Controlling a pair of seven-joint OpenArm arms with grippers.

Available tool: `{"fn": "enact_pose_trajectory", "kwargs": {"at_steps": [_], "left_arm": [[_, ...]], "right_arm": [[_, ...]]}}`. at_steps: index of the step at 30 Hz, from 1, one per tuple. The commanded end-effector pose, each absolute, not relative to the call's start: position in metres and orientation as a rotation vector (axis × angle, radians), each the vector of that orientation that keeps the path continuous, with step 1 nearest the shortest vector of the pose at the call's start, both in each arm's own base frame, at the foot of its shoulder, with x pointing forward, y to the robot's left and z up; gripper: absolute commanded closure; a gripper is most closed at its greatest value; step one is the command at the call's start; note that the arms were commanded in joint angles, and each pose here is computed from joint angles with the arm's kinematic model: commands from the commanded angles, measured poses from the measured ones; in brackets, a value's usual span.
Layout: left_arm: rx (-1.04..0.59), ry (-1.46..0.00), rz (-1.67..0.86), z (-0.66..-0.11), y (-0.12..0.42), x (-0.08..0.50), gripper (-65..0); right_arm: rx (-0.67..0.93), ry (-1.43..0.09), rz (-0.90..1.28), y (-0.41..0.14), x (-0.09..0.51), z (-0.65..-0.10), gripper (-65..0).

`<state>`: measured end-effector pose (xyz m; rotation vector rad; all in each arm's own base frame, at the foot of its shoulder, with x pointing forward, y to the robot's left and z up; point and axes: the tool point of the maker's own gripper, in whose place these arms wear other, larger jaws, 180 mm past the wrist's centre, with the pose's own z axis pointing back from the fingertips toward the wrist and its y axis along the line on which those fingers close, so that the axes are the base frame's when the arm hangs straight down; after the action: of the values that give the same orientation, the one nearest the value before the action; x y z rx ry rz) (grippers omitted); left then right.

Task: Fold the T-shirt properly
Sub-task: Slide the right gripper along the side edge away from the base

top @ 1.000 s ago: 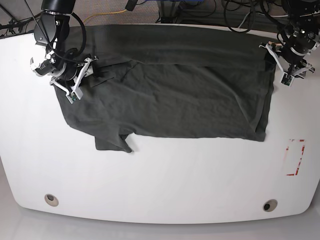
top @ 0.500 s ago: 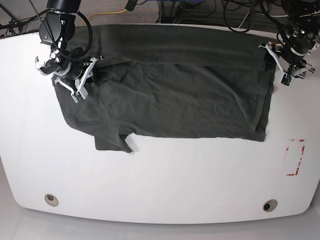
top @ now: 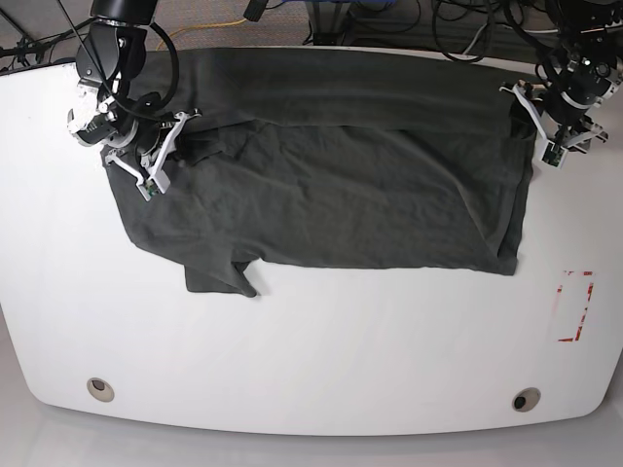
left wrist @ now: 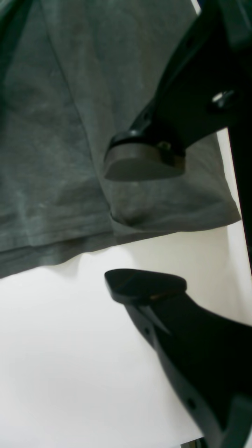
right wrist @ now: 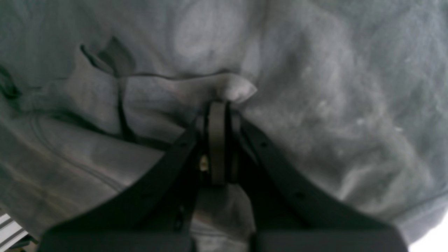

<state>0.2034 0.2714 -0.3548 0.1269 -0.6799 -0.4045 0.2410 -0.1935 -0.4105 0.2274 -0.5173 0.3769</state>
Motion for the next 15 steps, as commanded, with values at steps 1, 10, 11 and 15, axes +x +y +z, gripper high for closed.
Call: {"fn": "enact_pose_trajectory", "kwargs": {"at_steps": [1,10,11,15], "left_arm": [[0.141,-0.71,-0.416,-0.346,0.274,0.209,-36.8],[0.14,-0.709,-0.417,-0.346,0.274,0.209,-36.8],[0.14,-0.709,-0.417,-0.346,0.274,0.209,-36.8],[0.14,-0.709,-0.417,-0.346,0.274,0.209,-36.8]], "right_arm": [[0.206,-0.612,0.403,-0.194,0.26,-0.385,0.0],[0.181,-0.695,0.428,-0.191,0.282,-0.36,0.0],[0.178,-0.7,0.429,-0.192,0.284,-0.358,0.0],[0.18,-0.724,0.435,-0.189,0.292,-0.352,0.0]]}}
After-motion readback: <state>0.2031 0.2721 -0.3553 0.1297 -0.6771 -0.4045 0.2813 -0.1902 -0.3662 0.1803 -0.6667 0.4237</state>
